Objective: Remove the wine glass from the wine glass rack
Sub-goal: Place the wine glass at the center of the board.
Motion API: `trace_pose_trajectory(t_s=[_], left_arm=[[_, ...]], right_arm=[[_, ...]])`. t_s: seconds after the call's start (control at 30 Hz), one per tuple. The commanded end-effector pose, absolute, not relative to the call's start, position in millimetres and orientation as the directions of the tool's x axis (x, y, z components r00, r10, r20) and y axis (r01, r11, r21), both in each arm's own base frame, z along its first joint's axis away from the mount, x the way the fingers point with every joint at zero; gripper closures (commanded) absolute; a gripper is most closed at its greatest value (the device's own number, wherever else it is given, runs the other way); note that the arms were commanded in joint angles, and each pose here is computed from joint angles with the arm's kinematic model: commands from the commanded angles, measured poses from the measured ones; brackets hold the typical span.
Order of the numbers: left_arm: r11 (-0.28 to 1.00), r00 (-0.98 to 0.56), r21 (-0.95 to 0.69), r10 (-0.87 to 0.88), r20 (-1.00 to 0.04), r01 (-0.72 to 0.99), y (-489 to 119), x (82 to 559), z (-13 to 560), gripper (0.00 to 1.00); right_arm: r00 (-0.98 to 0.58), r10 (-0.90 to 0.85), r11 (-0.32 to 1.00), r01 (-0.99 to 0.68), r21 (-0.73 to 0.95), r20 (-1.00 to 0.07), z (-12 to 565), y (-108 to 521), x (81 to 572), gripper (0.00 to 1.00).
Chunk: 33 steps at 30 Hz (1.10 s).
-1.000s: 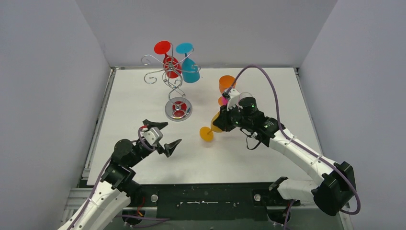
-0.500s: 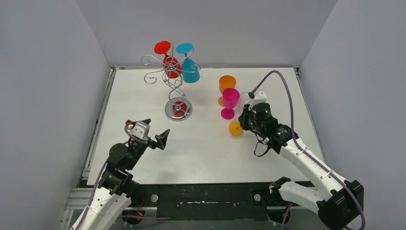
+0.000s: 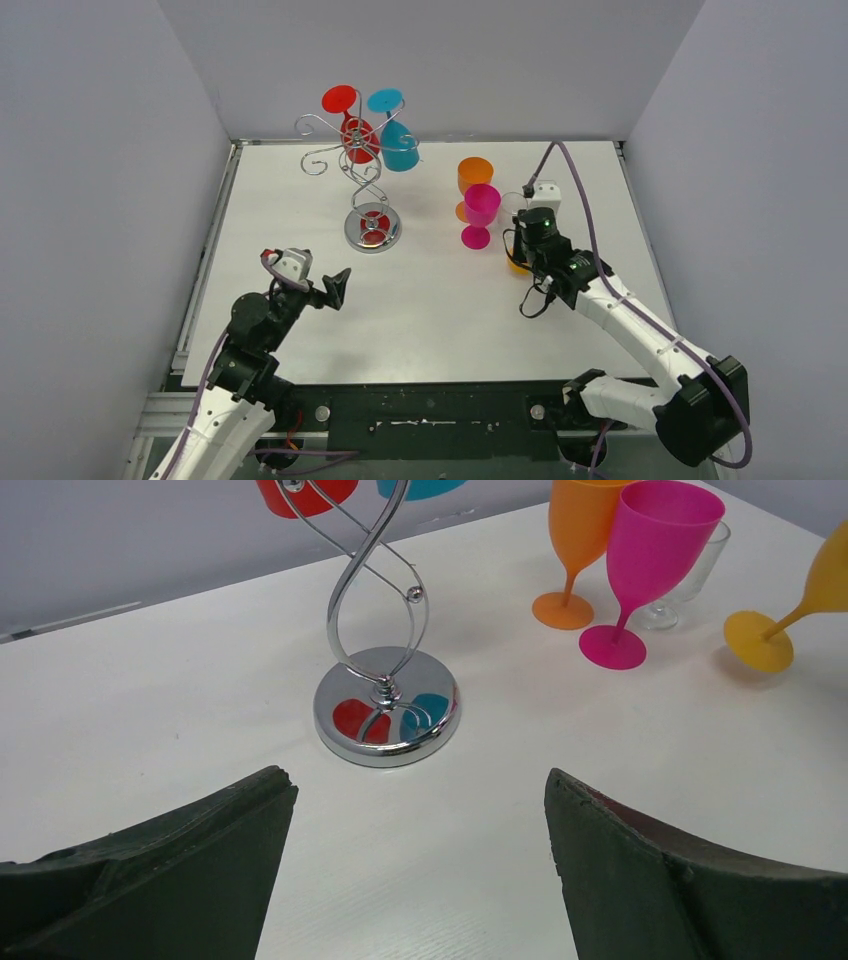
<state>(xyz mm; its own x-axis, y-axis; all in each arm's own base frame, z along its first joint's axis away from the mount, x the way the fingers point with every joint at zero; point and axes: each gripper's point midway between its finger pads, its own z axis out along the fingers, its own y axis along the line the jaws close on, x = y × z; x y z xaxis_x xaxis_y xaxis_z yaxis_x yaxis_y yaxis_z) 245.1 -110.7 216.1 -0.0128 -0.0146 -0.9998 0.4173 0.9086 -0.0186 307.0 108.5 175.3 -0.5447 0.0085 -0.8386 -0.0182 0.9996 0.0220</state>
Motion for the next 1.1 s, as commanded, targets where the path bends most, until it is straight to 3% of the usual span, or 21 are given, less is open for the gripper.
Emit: trace_pose_trajectory(t_s=[0.0,0.37,0.77,1.07], left_arm=[[0.898,0.007,-0.014,-0.019,-1.0,0.44,-115,246,225,0.06],[0.893,0.0,-0.004,-0.005,-1.0,0.451,-116,245,224,0.06],[0.881,-0.016,-0.006,0.001,-1.0,0.472,-120,245,219,0.06],[0.879,-0.017,-0.007,0.001,-1.0,0.477,-121,245,219,0.06]], right_arm=[[-0.504,-0.005,1.0,-0.026,0.01,-0.864,193,119,339,1.0],[-0.602,-0.107,0.993,-0.112,-0.049,-0.791,166,135,362,0.99],[-0.596,-0.125,0.991,-0.119,-0.066,-0.793,169,132,370,0.58],[-0.56,-0.119,0.989,-0.142,-0.046,-0.82,194,135,370,0.51]])
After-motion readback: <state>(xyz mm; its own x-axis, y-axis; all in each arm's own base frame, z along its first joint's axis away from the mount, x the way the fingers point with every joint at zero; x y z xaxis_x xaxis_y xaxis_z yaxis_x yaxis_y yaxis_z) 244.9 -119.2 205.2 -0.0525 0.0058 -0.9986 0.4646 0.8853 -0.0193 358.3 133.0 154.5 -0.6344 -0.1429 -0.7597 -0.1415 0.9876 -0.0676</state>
